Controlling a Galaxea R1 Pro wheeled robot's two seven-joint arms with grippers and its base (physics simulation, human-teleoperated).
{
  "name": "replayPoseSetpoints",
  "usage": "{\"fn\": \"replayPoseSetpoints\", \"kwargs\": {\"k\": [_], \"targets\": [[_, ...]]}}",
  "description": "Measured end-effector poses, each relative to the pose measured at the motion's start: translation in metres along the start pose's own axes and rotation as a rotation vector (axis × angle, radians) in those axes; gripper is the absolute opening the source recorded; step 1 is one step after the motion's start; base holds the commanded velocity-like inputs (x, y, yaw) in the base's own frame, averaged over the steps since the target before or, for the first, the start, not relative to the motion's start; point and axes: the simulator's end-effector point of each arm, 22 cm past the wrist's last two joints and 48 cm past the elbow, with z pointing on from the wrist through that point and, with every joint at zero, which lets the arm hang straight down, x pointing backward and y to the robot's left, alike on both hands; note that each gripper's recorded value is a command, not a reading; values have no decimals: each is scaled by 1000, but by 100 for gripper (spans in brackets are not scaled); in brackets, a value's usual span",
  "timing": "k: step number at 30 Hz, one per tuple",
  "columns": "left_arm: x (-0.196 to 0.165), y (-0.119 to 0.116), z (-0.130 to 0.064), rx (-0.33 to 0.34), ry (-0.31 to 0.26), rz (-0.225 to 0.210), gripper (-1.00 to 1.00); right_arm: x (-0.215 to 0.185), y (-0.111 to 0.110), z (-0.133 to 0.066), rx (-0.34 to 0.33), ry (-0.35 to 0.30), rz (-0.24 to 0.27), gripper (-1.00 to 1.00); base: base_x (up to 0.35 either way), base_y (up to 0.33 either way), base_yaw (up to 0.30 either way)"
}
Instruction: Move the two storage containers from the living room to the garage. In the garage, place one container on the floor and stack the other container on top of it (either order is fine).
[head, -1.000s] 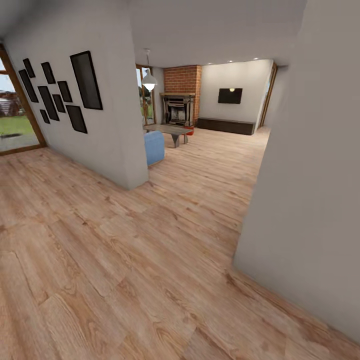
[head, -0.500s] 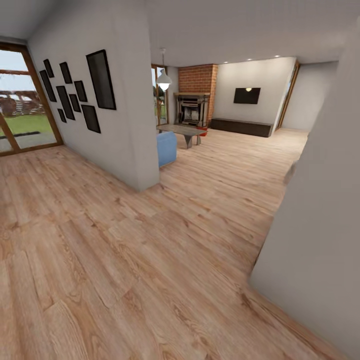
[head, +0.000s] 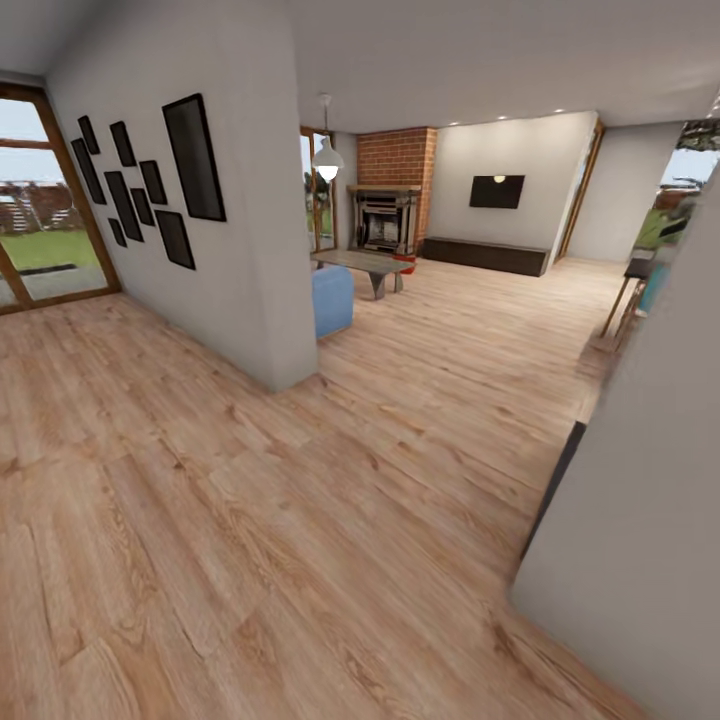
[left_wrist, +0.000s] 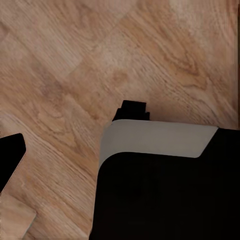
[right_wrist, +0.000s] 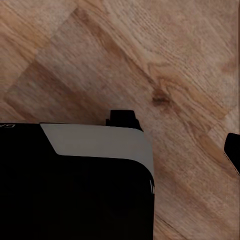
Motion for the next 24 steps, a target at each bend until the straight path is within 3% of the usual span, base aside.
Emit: {"fn": "replayPoseSetpoints", "kwargs": {"k": [18, 24], "targets": [[-1, -1, 0, 1, -2, 1, 100, 0, 8, -1, -10, 1, 6, 100, 322, 0, 2], [-1, 0, 0, 1, -3, 1, 100, 0, 1, 0, -8, 2, 6, 100, 322, 0, 211]]}}
